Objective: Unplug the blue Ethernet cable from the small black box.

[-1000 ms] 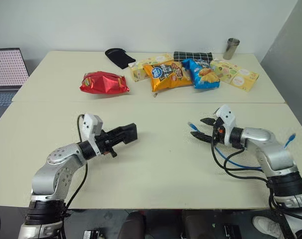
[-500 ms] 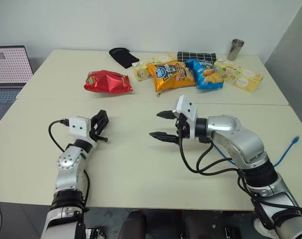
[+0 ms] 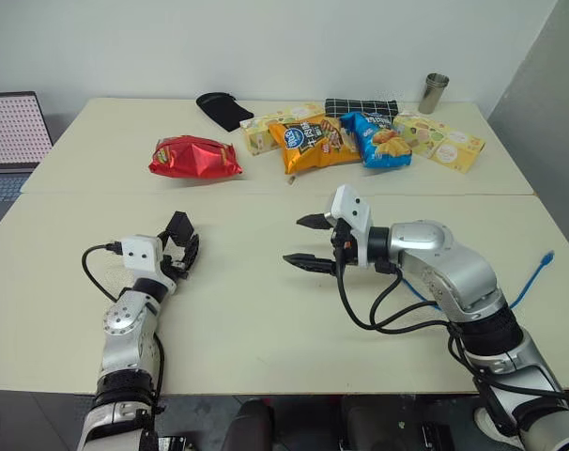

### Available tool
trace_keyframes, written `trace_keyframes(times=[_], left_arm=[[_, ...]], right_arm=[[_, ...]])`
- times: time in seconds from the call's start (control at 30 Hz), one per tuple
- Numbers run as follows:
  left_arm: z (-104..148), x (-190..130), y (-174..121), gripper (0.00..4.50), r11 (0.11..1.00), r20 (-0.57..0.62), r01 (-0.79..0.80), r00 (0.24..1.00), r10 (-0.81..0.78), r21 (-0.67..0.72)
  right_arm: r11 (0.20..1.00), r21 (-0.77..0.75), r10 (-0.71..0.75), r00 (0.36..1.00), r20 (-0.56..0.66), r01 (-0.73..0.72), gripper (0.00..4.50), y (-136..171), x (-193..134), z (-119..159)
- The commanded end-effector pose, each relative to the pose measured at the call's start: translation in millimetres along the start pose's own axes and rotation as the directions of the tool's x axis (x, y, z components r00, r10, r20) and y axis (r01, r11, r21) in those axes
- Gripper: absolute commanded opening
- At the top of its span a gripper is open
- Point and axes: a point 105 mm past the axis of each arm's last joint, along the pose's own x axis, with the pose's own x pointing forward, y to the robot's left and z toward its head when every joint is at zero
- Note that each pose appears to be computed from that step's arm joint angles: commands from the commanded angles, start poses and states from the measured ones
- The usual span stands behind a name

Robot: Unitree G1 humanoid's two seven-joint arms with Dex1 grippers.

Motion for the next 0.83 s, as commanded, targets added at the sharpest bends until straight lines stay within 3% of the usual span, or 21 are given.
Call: trace_keyframes(times=[0.03,0.37,0.63,0.83], left_arm=[[-0.8,-21.5,10.3,3.93,0.999,-0.065,-0.025,0.997,0.028,0.035],[40.7,-70.9,16.6,3.93,0.979,-0.199,0.092,0.978,-0.055,0.182],[80.1,-75.4,19.9,3.93,0.957,-0.23,0.249,0.95,-0.211,0.15],[86.3,-78.8,16.2,3.93,0.934,-0.259,0.328,0.923,-0.285,0.142]], right_arm=[[1.0,-0.003,-0.012,1.0,0.024,0.012,3.99,6.6,-1.1,3.4],[0.978,0.08,-0.19,0.98,-0.058,0.194,3.99,-10.6,-49.7,-29.5],[0.94,0.058,-0.322,0.929,-0.181,0.337,3.99,-39.7,-108.4,-45.3],[0.936,0.043,-0.333,0.915,-0.227,0.351,3.99,-43.2,-124.1,-50.3]])
